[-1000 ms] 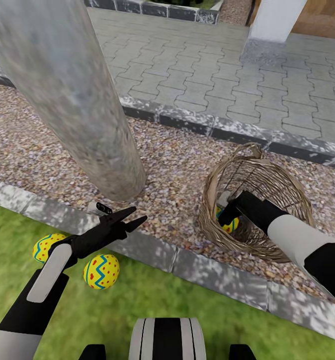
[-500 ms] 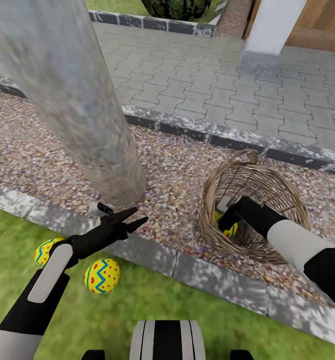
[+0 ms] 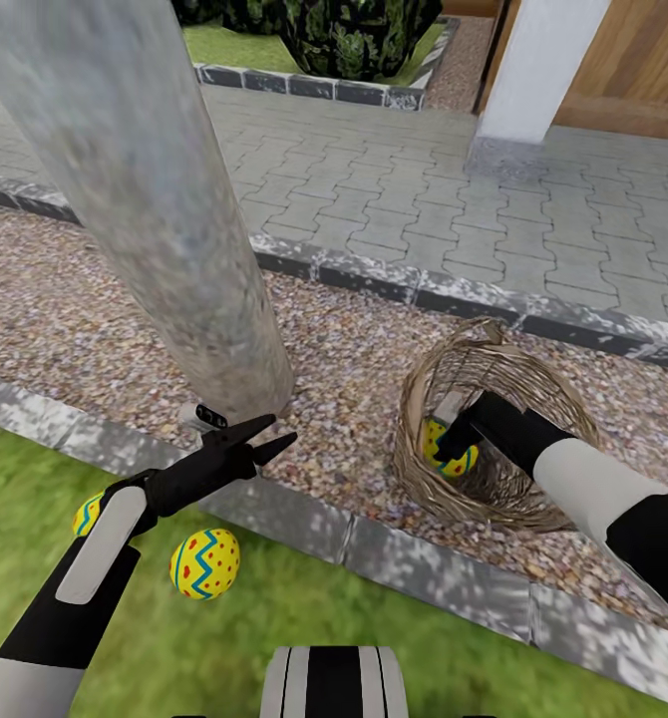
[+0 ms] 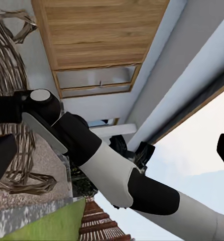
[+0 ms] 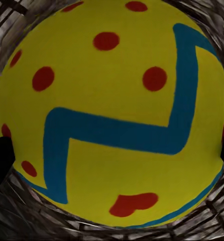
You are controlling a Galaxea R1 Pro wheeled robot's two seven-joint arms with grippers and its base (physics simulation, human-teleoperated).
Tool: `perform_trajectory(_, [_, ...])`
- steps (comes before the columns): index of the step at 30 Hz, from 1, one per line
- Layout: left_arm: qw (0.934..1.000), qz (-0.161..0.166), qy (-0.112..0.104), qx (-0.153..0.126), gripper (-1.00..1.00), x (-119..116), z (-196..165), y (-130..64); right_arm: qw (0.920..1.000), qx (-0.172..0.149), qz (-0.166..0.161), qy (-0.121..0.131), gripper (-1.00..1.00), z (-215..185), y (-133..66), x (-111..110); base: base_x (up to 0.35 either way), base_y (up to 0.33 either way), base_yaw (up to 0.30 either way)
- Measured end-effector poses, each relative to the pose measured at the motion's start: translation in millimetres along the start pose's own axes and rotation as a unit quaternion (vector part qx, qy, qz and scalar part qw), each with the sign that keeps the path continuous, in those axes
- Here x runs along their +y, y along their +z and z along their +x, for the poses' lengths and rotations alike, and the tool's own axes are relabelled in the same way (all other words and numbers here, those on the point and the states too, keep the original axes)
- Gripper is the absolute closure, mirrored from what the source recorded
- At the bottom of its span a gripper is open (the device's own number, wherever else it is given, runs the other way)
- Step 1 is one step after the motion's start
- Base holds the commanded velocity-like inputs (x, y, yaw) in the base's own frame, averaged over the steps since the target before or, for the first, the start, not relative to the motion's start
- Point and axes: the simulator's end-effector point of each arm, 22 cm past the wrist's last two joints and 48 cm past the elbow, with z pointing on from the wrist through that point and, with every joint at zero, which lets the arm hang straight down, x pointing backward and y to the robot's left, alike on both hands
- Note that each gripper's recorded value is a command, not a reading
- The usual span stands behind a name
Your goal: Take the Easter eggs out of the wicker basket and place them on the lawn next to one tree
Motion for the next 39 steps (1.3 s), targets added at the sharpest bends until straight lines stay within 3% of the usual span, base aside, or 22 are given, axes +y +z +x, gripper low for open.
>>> perform_trajectory(12, [0.9997,0.011,0.021,0.004,-1.0,-28,0,5.2,0.9995,0.006,0.026,0.016,1.0,-1,-32.9,-18,0.0,0.0,0.0])
perform_trajectory(18, [0.9993,0.017,0.032,0.006,-1.0,-42,1,7.7,0.9992,-0.011,0.033,0.018,1.0,-15,-53.6,-24,0.0,0.0,0.0])
perform_trajectory(23, [0.999,0.022,0.027,0.028,-1.0,-55,9,9.7,0.9984,-0.022,0.04,0.034,1.0,-24,-74.0,-36,0.0,0.0,0.0])
perform_trajectory(29, [0.9985,0.027,0.037,0.031,-1.0,-69,11,11.7,0.9974,-0.018,0.047,0.051,1.0,-23,-92.3,-42,0.0,0.0,0.0])
perform_trajectory(36, [0.9976,0.033,0.049,0.034,-1.0,-85,13,14.1,0.9954,-0.016,0.066,0.067,1.0,-3,-114.6,-67,0.0,0.0,0.0])
perform_trajectory(39, [0.9972,0.036,0.055,0.035,-1.0,-92,13,15.2,0.9965,-0.019,0.025,0.077,1.0,4,-122.9,-57,0.0,0.0,0.0])
